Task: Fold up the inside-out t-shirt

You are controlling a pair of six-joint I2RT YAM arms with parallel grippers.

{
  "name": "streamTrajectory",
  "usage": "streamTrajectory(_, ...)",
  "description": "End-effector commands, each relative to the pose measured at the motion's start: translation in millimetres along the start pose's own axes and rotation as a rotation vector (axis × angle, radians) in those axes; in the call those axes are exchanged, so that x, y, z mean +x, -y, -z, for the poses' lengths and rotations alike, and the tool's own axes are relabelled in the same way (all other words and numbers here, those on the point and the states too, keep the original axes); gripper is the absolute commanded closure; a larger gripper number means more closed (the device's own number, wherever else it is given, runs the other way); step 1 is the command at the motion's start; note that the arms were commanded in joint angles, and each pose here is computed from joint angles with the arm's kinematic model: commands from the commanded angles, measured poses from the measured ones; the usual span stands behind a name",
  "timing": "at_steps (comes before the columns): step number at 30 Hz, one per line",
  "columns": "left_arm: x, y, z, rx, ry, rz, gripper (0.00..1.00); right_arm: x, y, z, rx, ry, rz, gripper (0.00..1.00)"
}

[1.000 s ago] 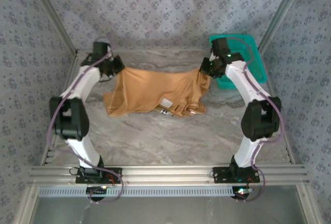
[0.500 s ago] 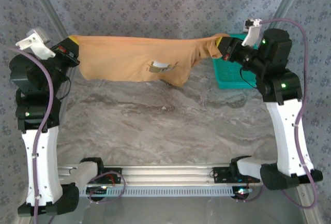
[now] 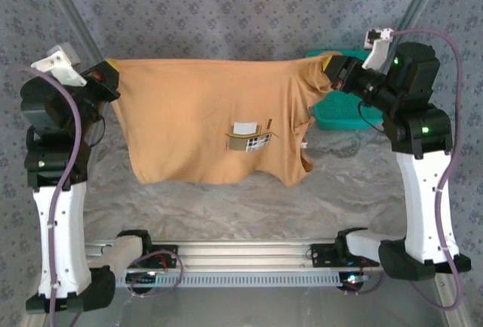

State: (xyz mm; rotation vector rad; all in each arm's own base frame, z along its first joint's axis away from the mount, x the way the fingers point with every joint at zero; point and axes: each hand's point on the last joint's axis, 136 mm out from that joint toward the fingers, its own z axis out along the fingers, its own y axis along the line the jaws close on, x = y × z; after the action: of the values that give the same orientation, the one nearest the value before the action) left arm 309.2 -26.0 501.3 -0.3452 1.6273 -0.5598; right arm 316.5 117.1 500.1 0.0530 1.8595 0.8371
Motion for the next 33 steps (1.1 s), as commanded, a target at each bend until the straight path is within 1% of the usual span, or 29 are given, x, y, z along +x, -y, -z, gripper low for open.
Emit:
streamTrajectory(1, 32.8, -47.4, -62.4, -0.117, -0.092, 0.002, 1.00, -4.5, 38.0, -47.9, 0.082, -0.029, -0.010, 1.00)
streamTrajectory(3, 63.0, -71.6, -95.3, -0.154, -0.180, 0.033, 1.00, 6.2, 64.5, -85.2, 0.119, -0.088, -0.037, 1.00)
streamTrajectory(4, 73.1, -79.9, -104.6, -0.161, -0.198, 0.047, 1.00, 11.1, 74.0, -99.1, 0.129, -0.111, -0.047, 1.00)
streamTrajectory(5, 82.5, -85.5, -112.1, -0.161, -0.212, 0.061, 1.00, 18.1, 82.2, -112.2, 0.132, -0.143, -0.063, 1.00)
streamTrajectory(7, 90.3, -90.1, -116.8, -0.159, -0.216, 0.074, 1.00, 26.2, 92.1, -126.0, 0.142, -0.180, -0.080, 1.00)
streamTrajectory(11, 86.6, -88.1, -114.8, -0.159, -0.217, 0.064, 1.00, 23.6, 95.4, -125.7, 0.156, -0.161, -0.067, 1.00)
streamTrajectory(16, 73.5, -75.0, -102.9, -0.133, -0.203, 0.050, 1.00, 11.6, 79.0, -105.6, 0.120, -0.101, -0.042, 1.00)
streamTrajectory(19, 58.0, -59.9, -86.6, -0.097, -0.168, 0.045, 1.00, -2.4, 58.3, -81.4, 0.075, -0.040, -0.012, 1.00)
streamTrajectory(20, 50.8, -52.2, -78.5, -0.077, -0.148, 0.040, 1.00, -6.0, 49.3, -71.1, 0.058, -0.022, 0.001, 1.00)
streamTrajectory(23, 24.7, -27.3, -47.0, -0.023, -0.072, 0.016, 1.00, -26.2, 12.6, -31.5, -0.022, 0.081, 0.062, 1.00)
streamTrajectory(25, 5.8, -11.3, -21.0, 0.006, -0.010, -0.004, 1.00, -34.5, -5.8, -1.7, -0.047, 0.145, 0.097, 1.00)
streamTrajectory(30, -42.1, 23.0, 56.5, 0.066, 0.215, -0.050, 1.00, -45.3, -41.8, 75.8, -0.088, 0.330, 0.176, 1.00)
streamTrajectory(33, -59.6, 37.9, 94.0, 0.105, 0.322, -0.070, 1.00, -44.8, -57.9, 113.9, -0.118, 0.424, 0.220, 1.00)
